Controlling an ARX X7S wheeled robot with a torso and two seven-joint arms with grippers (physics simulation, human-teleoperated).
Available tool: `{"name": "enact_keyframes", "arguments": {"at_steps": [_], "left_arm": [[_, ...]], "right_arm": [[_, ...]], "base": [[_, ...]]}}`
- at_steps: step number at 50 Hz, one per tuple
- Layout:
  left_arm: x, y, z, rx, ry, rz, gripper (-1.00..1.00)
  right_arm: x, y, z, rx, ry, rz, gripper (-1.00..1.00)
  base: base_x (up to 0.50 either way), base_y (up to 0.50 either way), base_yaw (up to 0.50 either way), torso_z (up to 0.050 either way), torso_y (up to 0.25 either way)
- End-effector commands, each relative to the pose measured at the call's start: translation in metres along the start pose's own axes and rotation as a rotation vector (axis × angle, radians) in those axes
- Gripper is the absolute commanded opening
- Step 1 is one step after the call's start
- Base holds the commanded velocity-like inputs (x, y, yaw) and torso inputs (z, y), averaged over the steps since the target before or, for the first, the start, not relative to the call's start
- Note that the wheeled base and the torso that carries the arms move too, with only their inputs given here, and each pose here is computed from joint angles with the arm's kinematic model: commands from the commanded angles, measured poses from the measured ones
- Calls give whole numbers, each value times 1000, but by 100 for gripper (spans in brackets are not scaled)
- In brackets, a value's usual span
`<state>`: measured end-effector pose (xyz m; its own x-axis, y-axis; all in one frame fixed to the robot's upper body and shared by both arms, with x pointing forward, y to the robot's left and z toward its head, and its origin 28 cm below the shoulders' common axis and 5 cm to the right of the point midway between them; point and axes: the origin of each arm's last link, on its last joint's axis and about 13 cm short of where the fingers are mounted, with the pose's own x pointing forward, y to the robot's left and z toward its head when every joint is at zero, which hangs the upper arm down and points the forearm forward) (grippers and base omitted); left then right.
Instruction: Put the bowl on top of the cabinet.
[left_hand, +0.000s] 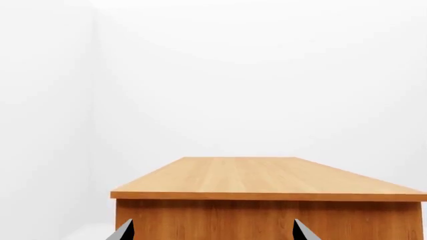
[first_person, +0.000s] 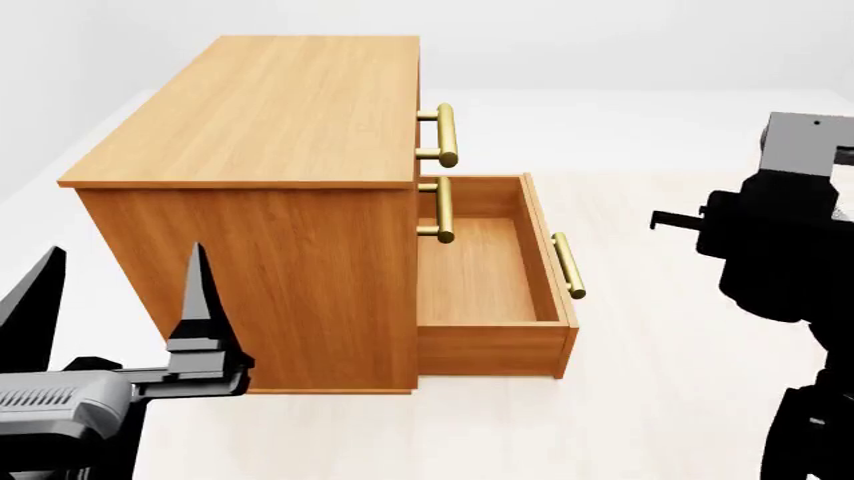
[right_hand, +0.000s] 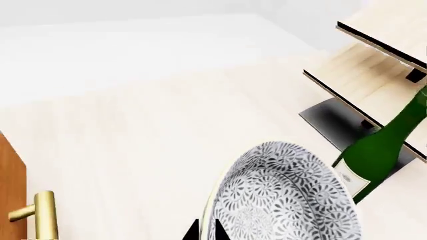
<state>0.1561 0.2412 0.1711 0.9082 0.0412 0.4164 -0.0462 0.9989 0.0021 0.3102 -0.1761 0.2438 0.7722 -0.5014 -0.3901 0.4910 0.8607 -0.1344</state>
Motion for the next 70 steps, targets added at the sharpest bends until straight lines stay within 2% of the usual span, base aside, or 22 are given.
{"name": "enact_keyframes", "arguments": {"at_steps": [1,15,32,47,53,55,59,64,70], "left_arm": [[0,0,0,-2,-1,0,100],[0,1,1,-4,1,3,100],[0,1,4,-11,-4,2,100],[-1,0,3,-18,-4,-2,100],[-1,1,3,-20,-4,2,100],[-1,1,2,-21,-3,1,100],[-2,0,3,-23,-4,-3,100],[-2,-1,3,-26,-3,-10,100],[-1,0,4,-32,-3,-6,100]], "right_arm": [[-24,16,59,-22,-130,59,-100],[-43,48,100,-98,-214,156,-100],[-86,88,142,-183,-327,288,-100],[-104,129,156,-297,-382,334,-100],[-112,139,157,-337,-406,345,-100],[-115,144,159,-378,-436,336,-100],[-122,149,162,-389,-446,350,-100],[-129,155,161,-392,-436,410,-100],[-136,161,151,-456,-432,484,-100]], "base": [[0,0,0,0,0],[0,0,0,0,0],[0,0,0,0,1],[0,0,0,0,1],[0,0,0,0,0],[0,0,0,0,0],[0,0,0,0,3],[0,0,0,0,0],[0,0,0,0,0]]}}
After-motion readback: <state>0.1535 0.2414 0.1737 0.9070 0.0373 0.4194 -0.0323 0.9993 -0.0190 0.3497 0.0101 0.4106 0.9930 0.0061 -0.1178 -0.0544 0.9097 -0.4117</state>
